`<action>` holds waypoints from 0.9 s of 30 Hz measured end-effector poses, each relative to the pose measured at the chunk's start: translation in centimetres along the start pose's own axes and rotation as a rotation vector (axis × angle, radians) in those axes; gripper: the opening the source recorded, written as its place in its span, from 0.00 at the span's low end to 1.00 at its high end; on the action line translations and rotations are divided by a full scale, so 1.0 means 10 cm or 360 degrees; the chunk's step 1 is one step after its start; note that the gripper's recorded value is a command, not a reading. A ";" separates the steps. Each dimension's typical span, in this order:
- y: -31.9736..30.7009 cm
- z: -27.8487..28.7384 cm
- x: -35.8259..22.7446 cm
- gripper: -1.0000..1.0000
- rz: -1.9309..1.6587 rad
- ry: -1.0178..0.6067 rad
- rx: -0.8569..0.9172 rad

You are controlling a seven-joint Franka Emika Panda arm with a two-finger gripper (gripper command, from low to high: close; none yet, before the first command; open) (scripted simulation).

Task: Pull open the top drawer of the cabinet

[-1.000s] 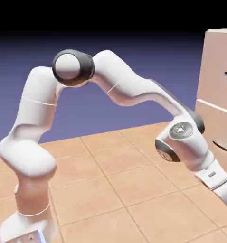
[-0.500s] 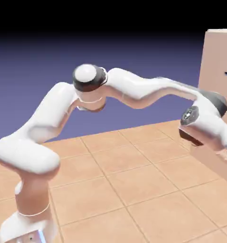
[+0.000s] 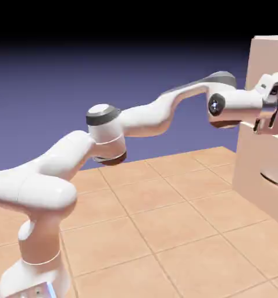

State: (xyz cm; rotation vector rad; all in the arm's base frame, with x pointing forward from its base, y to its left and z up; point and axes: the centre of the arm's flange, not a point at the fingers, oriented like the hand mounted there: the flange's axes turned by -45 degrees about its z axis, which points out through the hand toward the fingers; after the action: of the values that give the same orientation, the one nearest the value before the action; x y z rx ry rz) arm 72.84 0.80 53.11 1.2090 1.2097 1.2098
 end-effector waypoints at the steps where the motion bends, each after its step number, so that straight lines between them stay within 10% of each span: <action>1: 0.00 0.00 0.00 0.50 0.0000 0.0000 0.0000; 10: 0.00 0.47 0.00 0.50 -0.0001 0.0000 0.0000; 11: 0.00 0.50 0.00 0.00 0.0000 0.0000 0.0000; 27: 0.00 -0.28 0.00 0.00 0.0000 0.0000 0.0002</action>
State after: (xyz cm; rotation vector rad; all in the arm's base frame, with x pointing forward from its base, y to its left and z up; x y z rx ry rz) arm 70.01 0.81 53.12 1.2098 1.2104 1.2095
